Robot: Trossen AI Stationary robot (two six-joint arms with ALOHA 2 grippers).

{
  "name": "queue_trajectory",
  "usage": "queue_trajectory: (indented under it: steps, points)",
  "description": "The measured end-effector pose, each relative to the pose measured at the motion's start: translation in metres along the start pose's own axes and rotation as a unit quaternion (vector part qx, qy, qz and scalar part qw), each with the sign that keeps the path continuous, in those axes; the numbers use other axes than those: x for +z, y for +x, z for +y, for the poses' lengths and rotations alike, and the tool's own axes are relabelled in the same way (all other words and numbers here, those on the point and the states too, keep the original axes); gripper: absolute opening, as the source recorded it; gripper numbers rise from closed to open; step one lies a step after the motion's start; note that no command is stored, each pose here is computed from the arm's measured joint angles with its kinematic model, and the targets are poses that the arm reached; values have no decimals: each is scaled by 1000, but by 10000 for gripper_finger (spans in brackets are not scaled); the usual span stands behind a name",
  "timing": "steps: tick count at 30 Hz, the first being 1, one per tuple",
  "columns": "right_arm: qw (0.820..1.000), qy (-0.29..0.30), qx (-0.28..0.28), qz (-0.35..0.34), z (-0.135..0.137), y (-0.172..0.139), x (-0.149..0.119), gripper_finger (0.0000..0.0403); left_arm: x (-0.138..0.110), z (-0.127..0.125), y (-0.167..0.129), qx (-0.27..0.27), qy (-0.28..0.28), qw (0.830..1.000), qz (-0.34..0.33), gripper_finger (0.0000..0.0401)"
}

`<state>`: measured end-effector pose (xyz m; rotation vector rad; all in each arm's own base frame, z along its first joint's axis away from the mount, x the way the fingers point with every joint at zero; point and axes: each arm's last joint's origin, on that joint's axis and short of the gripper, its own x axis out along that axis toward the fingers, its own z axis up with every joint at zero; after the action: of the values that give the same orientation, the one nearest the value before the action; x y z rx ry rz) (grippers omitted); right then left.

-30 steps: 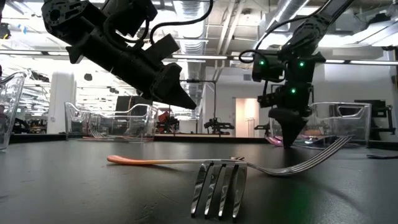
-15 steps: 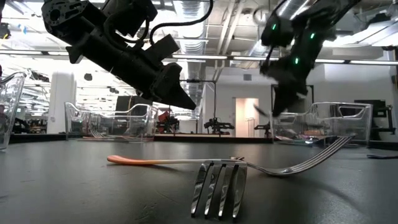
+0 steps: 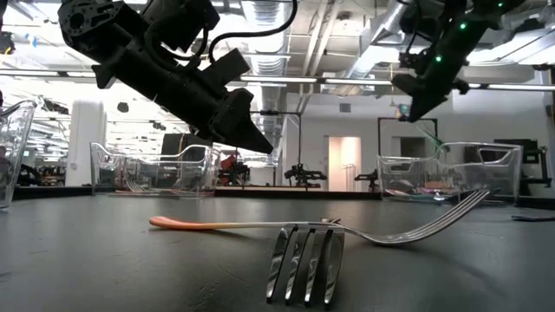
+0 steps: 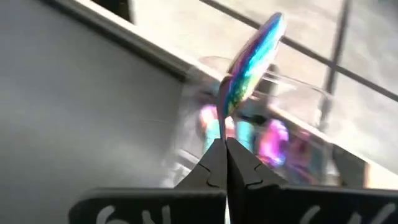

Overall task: Sort silverware by color (type)
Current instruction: Put the violet spoon into the top right transparent bin, then adjust the top right transparent bin

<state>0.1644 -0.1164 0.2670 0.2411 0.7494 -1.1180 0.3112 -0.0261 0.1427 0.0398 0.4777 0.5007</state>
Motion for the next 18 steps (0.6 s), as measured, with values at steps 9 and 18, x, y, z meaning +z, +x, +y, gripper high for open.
queue_trajectory:
  steps: [9, 18]
  points:
    - [998, 4, -48, 39, -16, 15, -1, 39, 0, 0, 0, 0, 1, 1000, 1, 155]
    - [997, -25, 28, 61, 1, 32, 0, 114, -2, 1, 0, 3, 3, 1000, 12, 155]
